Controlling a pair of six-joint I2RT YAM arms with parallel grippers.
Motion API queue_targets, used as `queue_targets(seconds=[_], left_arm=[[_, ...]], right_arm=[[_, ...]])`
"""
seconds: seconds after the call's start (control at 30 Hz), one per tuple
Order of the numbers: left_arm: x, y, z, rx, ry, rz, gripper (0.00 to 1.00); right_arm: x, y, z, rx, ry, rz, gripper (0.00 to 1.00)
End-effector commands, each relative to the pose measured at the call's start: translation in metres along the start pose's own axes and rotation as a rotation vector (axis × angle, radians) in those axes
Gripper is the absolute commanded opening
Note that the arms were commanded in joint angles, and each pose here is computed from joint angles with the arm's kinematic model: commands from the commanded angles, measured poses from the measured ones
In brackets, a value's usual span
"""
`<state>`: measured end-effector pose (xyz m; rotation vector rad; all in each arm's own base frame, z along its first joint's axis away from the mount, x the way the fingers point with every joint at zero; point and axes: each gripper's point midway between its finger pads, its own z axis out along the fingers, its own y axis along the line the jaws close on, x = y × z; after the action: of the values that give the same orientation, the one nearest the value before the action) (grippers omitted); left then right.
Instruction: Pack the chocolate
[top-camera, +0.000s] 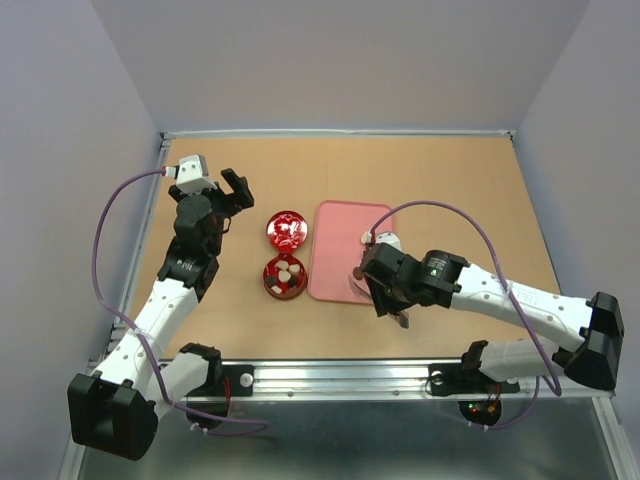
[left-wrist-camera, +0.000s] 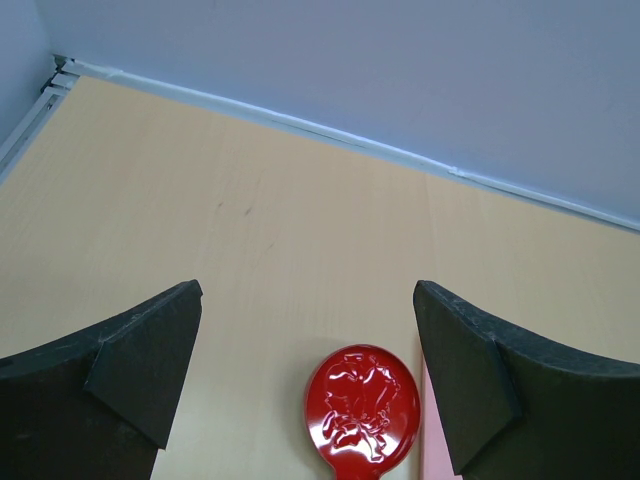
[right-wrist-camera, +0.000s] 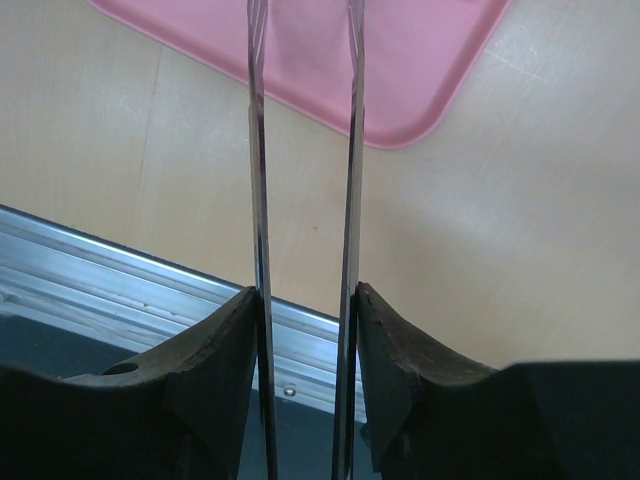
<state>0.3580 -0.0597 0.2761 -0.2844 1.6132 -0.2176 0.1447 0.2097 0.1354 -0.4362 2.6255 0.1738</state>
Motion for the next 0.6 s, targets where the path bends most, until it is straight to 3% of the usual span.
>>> queue_targets(seconds=[0.0,0.57], left_arm=[[-0.036,-0.016,-0.002,0.043,-0.088,-0.034,0.99],[-0.038,-0.015,-0.005,0.042,-0.094,-0.036,0.99]], right_arm=[[-0.018,0.008,-0.021,-0.047,-0.055,0.043,0.47],[-0.026,0.005,0.015,0.040,-0.074,-0.054,0.45]])
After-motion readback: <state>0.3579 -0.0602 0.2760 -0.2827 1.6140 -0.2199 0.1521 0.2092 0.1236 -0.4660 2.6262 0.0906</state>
